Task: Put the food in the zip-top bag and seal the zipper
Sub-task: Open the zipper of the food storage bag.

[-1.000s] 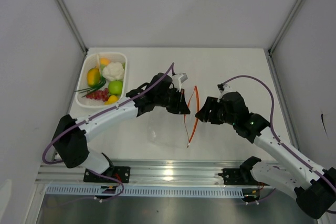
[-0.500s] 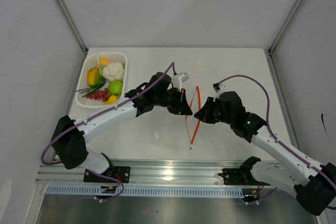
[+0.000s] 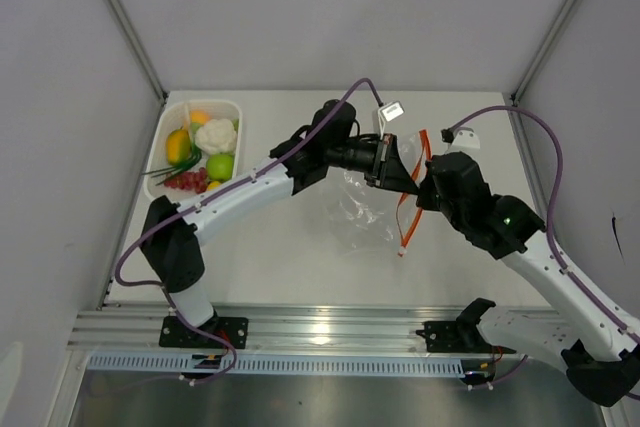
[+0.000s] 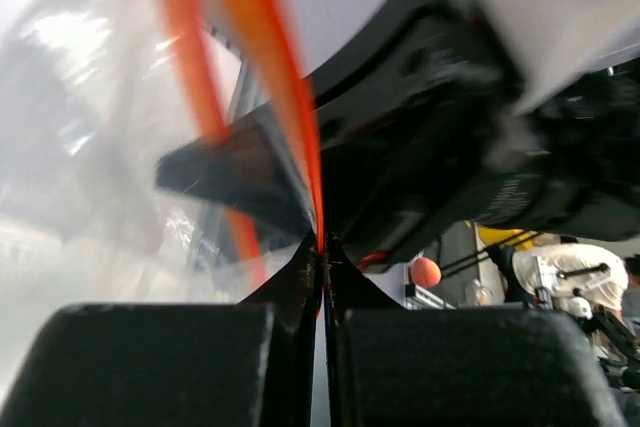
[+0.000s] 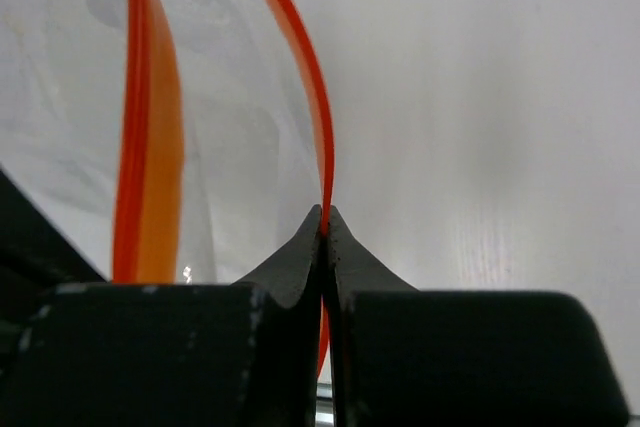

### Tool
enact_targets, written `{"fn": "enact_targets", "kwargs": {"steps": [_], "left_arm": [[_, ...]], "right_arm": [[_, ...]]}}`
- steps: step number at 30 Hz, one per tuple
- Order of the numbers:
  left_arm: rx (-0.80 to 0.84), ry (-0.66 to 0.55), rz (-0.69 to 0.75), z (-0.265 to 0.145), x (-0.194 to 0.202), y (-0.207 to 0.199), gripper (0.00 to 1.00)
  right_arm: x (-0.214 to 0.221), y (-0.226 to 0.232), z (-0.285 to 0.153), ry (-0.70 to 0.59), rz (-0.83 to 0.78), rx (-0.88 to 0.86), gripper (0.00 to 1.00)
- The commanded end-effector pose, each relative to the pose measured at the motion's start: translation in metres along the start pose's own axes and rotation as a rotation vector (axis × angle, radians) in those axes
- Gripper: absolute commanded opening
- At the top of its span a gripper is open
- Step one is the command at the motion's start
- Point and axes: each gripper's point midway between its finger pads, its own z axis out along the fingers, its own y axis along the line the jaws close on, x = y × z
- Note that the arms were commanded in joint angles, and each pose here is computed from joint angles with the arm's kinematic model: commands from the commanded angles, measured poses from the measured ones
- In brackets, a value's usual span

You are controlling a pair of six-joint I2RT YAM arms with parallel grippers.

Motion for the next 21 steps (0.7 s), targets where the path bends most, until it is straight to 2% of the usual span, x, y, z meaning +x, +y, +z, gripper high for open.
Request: {"fn": "enact_targets", "kwargs": {"steps": [1,4,10,13,17,18,20,21], "left_arm": [[0.032,0.052,-0.037,0.005,0.009,-0.002,0.01],[-0.130,0.069,-0.071,0.002,0.028,0.042,0.01],[-0.232,0.130,-0.078,-0.016,0.057,0.072,0.02],[-0.368,0.119,-0.064,-0.032,0.067,0.096,0.03],[-0.563,0.048,-0.051,-0.068,0.073,0.122,0.07],[-0.616,0.063,-0.078,-0.077,0.091,0.137,0.08],[-0.652,0.003,-0.061,-0.091,0.085,0.138,0.09],[-0.679,0.017,-0.082,-0.098,0.100,0.148,0.09]], "right_arm": [[-0.011,-0.032,-0.016,-0.032,-0.090,0.170,0.00],[-0.011,-0.031,-0.011,-0.028,-0.139,0.222,0.00],[0.002,-0.013,0.010,-0.010,-0.197,0.209,0.00],[0.006,-0.001,0.014,-0.004,-0.212,0.180,0.00],[0.016,0.020,0.016,0.001,-0.240,0.127,0.00],[0.021,0.024,0.018,0.010,-0.245,0.116,0.00],[0.029,0.034,0.022,0.020,-0.259,0.101,0.00],[0.033,0.041,0.022,0.023,-0.271,0.085,0.00]]}}
